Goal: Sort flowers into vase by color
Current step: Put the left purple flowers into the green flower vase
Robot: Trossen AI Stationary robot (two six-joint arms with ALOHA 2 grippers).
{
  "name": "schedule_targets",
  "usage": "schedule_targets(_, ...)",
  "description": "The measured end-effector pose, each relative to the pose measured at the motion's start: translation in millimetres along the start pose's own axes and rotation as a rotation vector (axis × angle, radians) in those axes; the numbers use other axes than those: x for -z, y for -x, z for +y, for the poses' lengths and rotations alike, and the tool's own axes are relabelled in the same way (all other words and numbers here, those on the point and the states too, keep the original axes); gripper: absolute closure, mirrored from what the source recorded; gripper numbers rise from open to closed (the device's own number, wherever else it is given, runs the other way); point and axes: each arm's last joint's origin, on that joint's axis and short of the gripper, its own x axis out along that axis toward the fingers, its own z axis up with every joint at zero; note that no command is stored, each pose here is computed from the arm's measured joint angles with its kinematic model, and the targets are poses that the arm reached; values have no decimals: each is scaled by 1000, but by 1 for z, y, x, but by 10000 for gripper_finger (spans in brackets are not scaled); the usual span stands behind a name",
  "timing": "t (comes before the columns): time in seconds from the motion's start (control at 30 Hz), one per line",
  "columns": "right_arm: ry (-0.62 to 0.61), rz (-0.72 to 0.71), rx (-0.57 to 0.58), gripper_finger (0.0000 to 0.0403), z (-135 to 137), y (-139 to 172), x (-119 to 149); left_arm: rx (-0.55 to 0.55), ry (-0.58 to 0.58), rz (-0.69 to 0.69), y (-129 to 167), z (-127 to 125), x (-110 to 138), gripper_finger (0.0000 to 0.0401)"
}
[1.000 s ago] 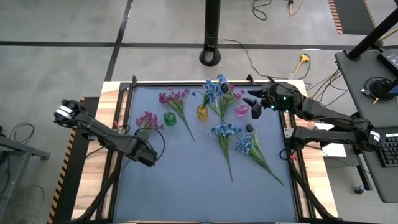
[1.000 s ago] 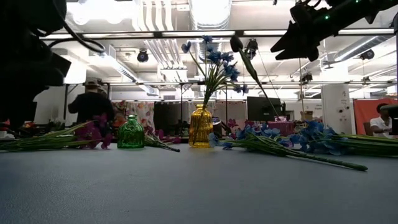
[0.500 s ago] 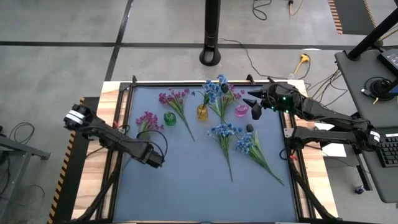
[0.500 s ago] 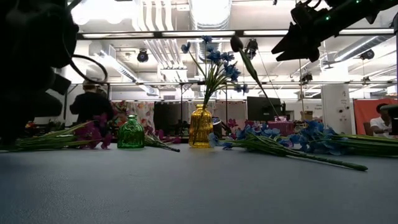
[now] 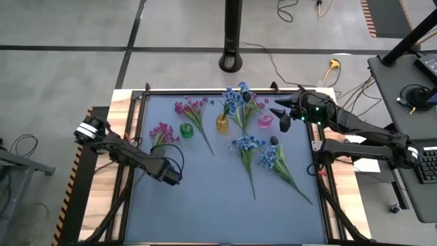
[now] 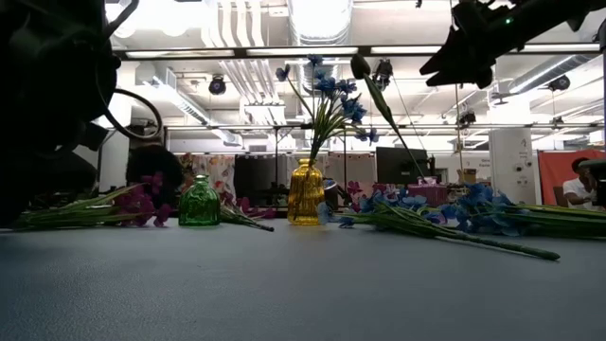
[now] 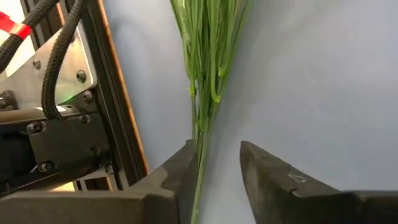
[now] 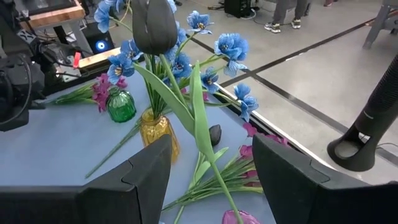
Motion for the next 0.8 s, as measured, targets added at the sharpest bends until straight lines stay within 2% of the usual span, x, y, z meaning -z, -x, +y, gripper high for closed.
schedule_targets(0.13,-1,8,1,188,0,4,1,-39,24,-10,-4,-1,0,307)
schedule_targets(0.33,-1,13,1,188,0,5,2,-78,33,-10,-8,-3,-2,294)
schedule_targets(0.8,-1,13,1,188,0,5,2,-66,43,-5,-24,-2,-2,291)
